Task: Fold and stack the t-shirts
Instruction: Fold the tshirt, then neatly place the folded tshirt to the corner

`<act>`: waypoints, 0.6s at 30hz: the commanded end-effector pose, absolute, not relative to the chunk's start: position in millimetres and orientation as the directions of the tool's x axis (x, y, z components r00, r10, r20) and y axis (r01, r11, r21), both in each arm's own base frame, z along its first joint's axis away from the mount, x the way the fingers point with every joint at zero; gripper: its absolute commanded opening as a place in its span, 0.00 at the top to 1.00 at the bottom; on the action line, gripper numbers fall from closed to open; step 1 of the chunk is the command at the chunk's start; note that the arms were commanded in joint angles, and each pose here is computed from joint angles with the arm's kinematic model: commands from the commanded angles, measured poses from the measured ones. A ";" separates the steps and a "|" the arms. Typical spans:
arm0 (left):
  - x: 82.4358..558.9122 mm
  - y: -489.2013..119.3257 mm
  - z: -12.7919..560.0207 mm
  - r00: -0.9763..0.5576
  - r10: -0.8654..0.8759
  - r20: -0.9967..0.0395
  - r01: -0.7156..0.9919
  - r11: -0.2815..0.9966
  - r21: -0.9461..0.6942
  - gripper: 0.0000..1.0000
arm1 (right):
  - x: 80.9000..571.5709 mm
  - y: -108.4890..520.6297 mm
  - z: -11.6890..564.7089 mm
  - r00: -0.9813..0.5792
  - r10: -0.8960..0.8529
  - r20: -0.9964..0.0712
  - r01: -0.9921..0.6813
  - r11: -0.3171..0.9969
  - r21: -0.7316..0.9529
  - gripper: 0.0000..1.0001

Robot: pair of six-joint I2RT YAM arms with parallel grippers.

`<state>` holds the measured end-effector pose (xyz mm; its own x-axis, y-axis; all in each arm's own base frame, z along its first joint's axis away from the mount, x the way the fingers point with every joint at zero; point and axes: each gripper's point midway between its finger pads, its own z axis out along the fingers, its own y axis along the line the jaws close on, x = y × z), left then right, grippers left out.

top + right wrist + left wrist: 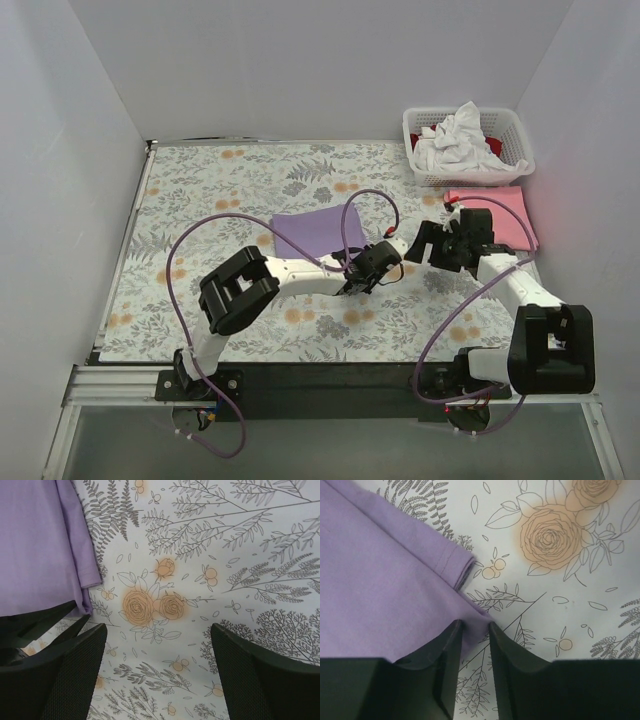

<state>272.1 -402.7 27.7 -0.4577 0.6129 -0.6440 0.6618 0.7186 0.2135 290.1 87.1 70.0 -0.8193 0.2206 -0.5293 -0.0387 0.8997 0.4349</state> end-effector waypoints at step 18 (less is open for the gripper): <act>271.9 -391.2 62.4 -0.466 0.492 -0.735 0.596 0.789 0.150 1.00 | 325.7 168.8 55.0 -0.872 0.271 -0.407 -0.141 0.657 0.741 0.16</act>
